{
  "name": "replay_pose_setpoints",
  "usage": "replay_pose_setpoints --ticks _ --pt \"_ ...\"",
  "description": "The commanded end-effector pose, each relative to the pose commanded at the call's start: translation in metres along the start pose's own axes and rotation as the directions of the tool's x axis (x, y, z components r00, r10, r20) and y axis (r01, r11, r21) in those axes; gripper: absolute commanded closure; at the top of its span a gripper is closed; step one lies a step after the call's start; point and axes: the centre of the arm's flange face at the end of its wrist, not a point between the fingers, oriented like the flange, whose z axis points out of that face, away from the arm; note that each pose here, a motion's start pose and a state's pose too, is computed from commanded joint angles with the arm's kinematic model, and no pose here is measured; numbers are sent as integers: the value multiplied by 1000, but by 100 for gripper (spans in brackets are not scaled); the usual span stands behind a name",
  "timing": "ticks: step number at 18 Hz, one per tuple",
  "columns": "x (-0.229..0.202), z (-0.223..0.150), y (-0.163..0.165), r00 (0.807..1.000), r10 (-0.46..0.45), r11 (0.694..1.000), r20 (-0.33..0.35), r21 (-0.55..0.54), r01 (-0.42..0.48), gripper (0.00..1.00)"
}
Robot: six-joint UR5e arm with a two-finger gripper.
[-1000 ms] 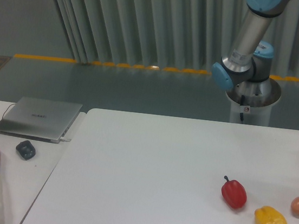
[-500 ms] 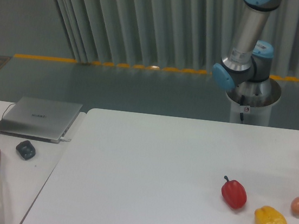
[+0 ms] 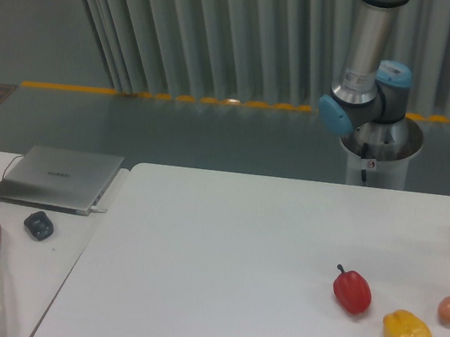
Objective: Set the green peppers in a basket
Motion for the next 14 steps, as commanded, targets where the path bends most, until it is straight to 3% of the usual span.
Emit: replay_pose_setpoints --ticks 5,14 --pt "-12 -5 -29 997 68 993 -27 -97 -71 0" --pt "-16 -9 -32 999 35 995 -9 -91 -35 0"
